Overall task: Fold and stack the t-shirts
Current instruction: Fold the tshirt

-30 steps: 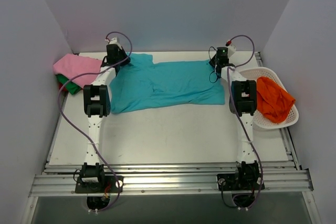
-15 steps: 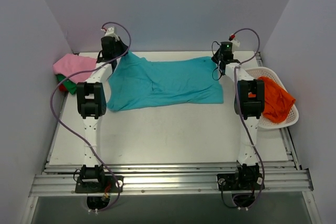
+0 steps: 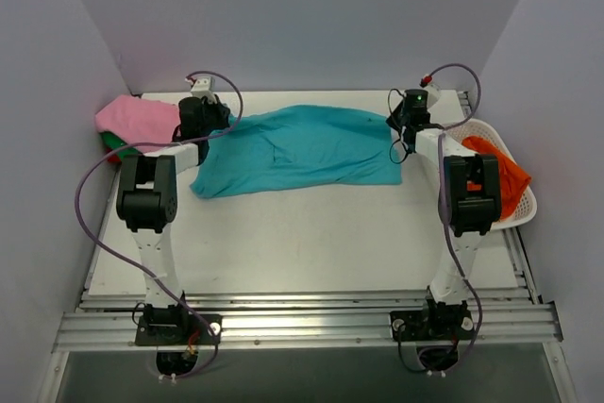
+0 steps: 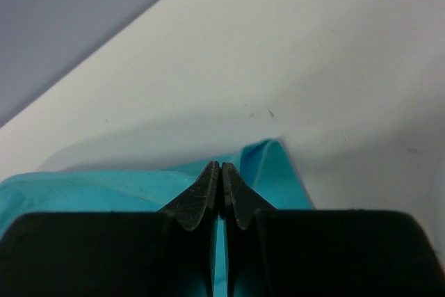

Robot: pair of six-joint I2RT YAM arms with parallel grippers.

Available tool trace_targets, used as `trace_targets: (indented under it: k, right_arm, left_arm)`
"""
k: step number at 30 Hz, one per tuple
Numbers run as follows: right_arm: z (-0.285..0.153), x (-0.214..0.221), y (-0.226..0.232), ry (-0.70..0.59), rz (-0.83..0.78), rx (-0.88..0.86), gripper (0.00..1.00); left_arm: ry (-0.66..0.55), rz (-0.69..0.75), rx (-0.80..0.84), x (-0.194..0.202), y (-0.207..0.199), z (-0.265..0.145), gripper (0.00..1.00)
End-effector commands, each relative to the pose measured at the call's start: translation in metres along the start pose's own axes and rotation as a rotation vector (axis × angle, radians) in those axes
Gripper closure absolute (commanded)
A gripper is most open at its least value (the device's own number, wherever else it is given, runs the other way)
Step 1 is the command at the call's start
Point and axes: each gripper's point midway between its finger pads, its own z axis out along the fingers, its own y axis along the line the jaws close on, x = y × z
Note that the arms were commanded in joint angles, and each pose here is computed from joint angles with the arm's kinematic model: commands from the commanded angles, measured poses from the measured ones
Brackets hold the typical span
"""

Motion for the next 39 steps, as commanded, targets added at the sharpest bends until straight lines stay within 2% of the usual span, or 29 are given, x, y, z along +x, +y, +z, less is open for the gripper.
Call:
trace_targets:
  k: [1,3,4,6,7,9,12,13,14,15,16,17,18,20,23,29,30,32,33,34,35,39]
  right_arm:
    - [-0.036,-0.025,0.007,-0.081,0.027,-0.029,1.00]
    - [-0.047,-0.013,-0.009,-0.067,0.026,0.012,1.00]
    - [-0.050,-0.007,-0.015,-0.054,0.027,0.032,1.00]
    - [-0.060,0.005,-0.031,-0.042,0.040,0.081,1.00]
    - [-0.063,0.010,-0.038,-0.032,0.047,0.100,1.00]
    - [-0.071,0.021,-0.051,-0.018,0.057,0.139,1.00]
    - [-0.079,0.030,-0.070,-0.012,0.059,0.213,1.00]
    - [-0.081,0.038,-0.079,0.000,0.054,0.248,1.00]
    - [-0.082,0.042,-0.084,0.007,0.054,0.271,0.96]
    - [-0.082,0.045,-0.089,0.015,0.062,0.292,0.90]
    - [-0.083,0.049,-0.094,0.029,0.061,0.315,0.77]
    - [-0.082,0.051,-0.101,0.030,0.065,0.345,0.57]
    - [-0.082,0.052,-0.103,0.032,0.069,0.360,0.27]
    - [-0.084,0.051,-0.106,0.026,0.082,0.379,0.05]
    - [-0.087,0.044,-0.104,0.005,0.101,0.382,0.01]
    - [-0.093,0.023,-0.088,-0.040,0.108,0.341,0.02]
    - [-0.092,0.020,-0.081,-0.044,0.109,0.321,0.03]
    - [-0.090,0.017,-0.073,-0.048,0.102,0.294,0.04]
    - [-0.088,0.016,-0.062,-0.050,0.101,0.252,0.05]
    - [-0.085,0.017,-0.059,-0.047,0.094,0.237,0.06]
    - [-0.083,0.016,-0.054,-0.050,0.089,0.216,0.06]
    - [-0.074,0.011,-0.023,-0.034,0.055,0.146,0.09]
  left_arm:
    - [-0.216,0.153,0.041,-0.055,-0.024,-0.034,0.97]
    - [-0.228,0.171,0.021,-0.056,-0.024,-0.050,0.98]
    - [-0.212,0.161,0.018,-0.039,-0.022,-0.060,0.98]
    - [-0.229,0.172,0.016,-0.048,-0.027,-0.076,0.98]
    - [-0.186,0.154,0.009,-0.034,-0.024,-0.082,0.98]
    - [-0.171,0.162,0.004,-0.040,-0.030,-0.093,0.98]
    - [-0.076,0.224,-0.107,-0.025,-0.021,-0.107,0.97]
    - [-0.084,0.264,-0.175,-0.031,-0.018,-0.113,0.97]
    - [-0.068,0.281,-0.205,-0.027,-0.016,-0.116,0.95]
    - [-0.037,0.312,-0.234,-0.021,-0.013,-0.120,0.88]
    - [-0.024,0.334,-0.255,-0.019,-0.017,-0.123,0.40]
    - [-0.026,0.330,-0.349,-0.025,-0.006,-0.128,0.05]
    - [-0.013,0.322,-0.382,-0.025,-0.002,-0.130,0.06]
    - [0.049,0.329,-0.419,-0.018,0.004,-0.137,0.06]
    - [0.006,0.284,-0.483,-0.030,0.009,-0.151,0.06]
    - [-0.149,0.213,-0.476,-0.064,0.000,-0.174,0.06]
    - [-0.176,0.146,-0.511,-0.071,0.002,-0.177,0.06]
    - [-0.168,0.080,-0.516,-0.074,-0.001,-0.175,0.06]
    - [-0.108,0.019,-0.511,-0.061,-0.003,-0.172,0.06]
    - [-0.111,-0.017,-0.484,-0.071,-0.012,-0.168,0.06]
    - [-0.063,-0.039,-0.476,-0.061,-0.015,-0.167,0.06]
    - [-0.061,-0.183,-0.388,-0.047,-0.045,-0.168,0.06]
